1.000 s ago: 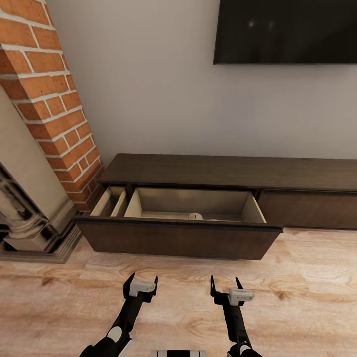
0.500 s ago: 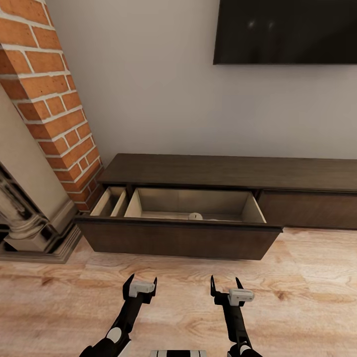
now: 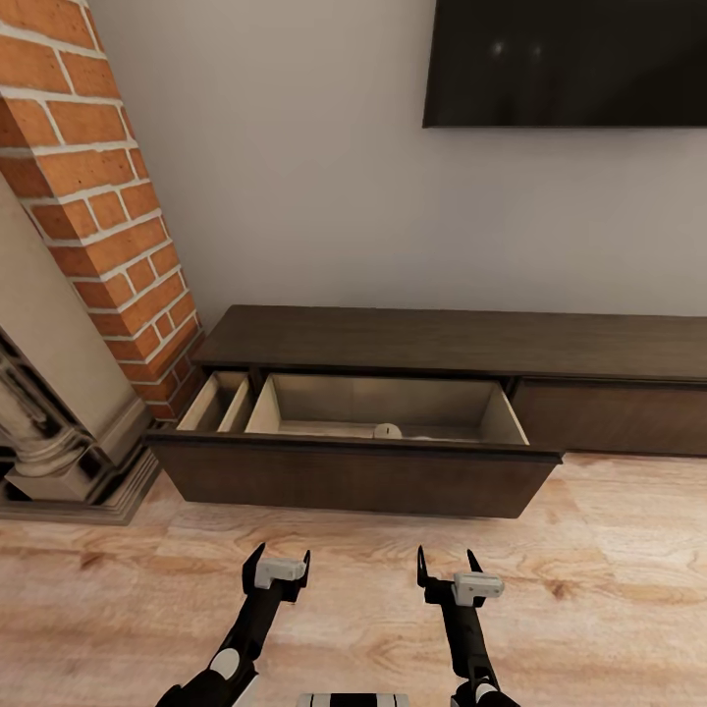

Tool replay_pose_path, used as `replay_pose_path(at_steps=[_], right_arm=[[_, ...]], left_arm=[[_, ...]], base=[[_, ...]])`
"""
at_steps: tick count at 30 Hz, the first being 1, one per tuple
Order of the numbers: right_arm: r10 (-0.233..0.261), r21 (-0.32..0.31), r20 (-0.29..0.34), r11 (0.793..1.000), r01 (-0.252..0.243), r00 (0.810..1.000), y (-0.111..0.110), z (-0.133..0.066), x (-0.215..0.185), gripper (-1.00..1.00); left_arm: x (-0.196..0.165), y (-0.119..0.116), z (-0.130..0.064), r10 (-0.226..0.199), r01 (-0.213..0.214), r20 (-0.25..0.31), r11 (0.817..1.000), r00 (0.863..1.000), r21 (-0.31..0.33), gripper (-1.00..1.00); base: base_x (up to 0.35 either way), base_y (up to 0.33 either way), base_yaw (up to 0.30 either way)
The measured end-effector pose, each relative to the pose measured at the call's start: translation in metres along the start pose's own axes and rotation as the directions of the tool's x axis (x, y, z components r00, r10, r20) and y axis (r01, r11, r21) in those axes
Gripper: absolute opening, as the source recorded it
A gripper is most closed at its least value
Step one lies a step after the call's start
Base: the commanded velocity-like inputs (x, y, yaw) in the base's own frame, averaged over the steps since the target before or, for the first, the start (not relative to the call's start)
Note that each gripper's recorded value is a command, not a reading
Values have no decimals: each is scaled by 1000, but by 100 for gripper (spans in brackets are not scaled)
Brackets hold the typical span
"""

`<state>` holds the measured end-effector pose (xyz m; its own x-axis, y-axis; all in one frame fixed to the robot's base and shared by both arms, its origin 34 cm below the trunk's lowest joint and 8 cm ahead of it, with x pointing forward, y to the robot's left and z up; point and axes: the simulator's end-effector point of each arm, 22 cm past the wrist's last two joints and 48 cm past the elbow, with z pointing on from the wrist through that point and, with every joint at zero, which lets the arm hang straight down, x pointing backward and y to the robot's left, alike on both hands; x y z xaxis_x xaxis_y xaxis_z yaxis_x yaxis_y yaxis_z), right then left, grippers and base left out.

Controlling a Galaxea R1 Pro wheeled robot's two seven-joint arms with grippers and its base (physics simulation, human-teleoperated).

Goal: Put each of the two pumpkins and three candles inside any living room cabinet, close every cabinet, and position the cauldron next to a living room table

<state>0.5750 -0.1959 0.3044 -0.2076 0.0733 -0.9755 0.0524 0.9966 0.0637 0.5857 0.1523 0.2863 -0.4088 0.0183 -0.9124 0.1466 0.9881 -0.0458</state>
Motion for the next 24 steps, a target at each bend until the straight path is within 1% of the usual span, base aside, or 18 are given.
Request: replay_pose_path(at_steps=[6, 13, 18, 24], right_arm=[[1, 3, 0, 1000, -1, 1000, -1, 0, 0, 100], [1, 4, -1, 1000, -1, 1000, -1, 0, 0, 100], [1, 4, -1, 1000, -1, 1000, -1, 0, 0, 100], [1, 5, -2, 1000, -1, 1000, -2, 0, 1, 100]], left_arm=[[0, 1, 0, -1, 1, 2, 1000, 1000, -1, 100], [0, -4, 0, 1, -2, 3, 1000, 1000, 27, 100], [-1, -5, 0, 0, 0, 4, 999, 1000, 32, 100], [0, -5, -1, 0, 0, 4, 999, 1000, 34, 100]], base=[[266, 0, 0], [83, 5, 0], [183, 65, 0], [79, 19, 0]])
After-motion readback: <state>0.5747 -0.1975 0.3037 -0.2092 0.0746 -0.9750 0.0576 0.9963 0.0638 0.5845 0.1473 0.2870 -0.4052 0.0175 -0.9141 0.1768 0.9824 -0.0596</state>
